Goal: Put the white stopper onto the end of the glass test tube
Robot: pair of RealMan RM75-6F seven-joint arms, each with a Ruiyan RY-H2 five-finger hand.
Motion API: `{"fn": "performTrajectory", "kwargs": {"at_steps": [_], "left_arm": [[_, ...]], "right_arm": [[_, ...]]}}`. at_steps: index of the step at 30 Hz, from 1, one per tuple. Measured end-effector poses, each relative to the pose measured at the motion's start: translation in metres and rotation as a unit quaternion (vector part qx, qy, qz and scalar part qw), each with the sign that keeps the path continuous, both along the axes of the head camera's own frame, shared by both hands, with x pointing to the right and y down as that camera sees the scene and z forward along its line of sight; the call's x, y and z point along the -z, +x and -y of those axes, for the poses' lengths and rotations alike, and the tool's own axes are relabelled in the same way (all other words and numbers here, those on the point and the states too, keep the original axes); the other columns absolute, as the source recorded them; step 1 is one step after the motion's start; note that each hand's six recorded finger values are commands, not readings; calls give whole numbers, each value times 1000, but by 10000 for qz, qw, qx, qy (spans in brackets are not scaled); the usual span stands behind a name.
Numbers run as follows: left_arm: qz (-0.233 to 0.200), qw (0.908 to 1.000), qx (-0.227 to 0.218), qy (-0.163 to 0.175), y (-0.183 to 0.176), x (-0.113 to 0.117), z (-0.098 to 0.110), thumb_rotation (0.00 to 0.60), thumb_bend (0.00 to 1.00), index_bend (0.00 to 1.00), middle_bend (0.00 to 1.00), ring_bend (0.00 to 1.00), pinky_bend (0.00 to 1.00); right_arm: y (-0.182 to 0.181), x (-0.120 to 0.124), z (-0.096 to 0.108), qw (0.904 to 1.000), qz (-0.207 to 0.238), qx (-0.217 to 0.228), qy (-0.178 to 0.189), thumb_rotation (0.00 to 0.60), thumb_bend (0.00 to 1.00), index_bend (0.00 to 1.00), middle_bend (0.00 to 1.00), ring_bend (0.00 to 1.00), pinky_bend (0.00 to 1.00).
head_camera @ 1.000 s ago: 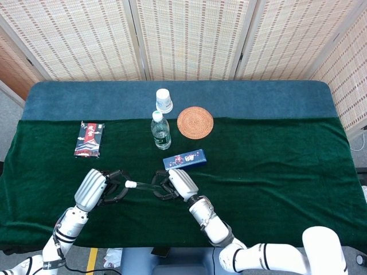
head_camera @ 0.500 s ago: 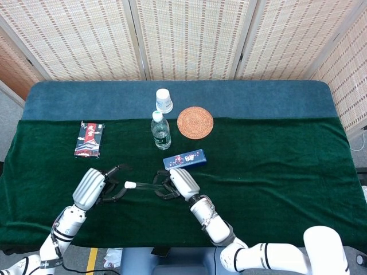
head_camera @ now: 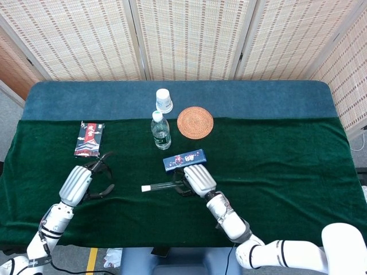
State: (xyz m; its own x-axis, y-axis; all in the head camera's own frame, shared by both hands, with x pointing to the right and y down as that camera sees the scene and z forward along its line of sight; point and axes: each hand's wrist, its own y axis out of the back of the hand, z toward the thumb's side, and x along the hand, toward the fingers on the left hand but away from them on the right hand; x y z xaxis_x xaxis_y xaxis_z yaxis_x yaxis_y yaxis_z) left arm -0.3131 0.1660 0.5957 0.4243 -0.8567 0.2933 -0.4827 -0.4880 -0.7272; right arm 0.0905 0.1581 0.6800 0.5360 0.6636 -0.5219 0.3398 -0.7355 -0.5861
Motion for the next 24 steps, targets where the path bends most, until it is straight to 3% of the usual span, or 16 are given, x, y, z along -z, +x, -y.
{"fn": "performTrajectory", "kwargs": {"at_steps": [6, 10, 18, 24], "left_arm": [[171, 9997, 177, -22, -15, -5, 0, 600, 361, 105, 529, 360, 421], [271, 9994, 209, -33, -19, -9, -1, 600, 361, 110, 528, 359, 398], [309, 9992, 236, -63, -21, -13, -3, 600, 361, 110, 521, 344, 343], [344, 9991, 224, -87, -21, -14, -5, 600, 361, 110, 520, 341, 318]], "right_arm": [[29, -18, -2, 9969, -691, 240, 303, 600, 609, 845, 944, 1000, 1000], [42, -28, -5, 9925, -1016, 436, 514, 600, 609, 788, 944, 1000, 1000], [57, -42, -14, 9862, -1313, 664, 759, 600, 609, 479, 937, 1000, 1000], [63, -43, -16, 9863, -1345, 632, 723, 600, 608, 360, 934, 1000, 1000]]}}
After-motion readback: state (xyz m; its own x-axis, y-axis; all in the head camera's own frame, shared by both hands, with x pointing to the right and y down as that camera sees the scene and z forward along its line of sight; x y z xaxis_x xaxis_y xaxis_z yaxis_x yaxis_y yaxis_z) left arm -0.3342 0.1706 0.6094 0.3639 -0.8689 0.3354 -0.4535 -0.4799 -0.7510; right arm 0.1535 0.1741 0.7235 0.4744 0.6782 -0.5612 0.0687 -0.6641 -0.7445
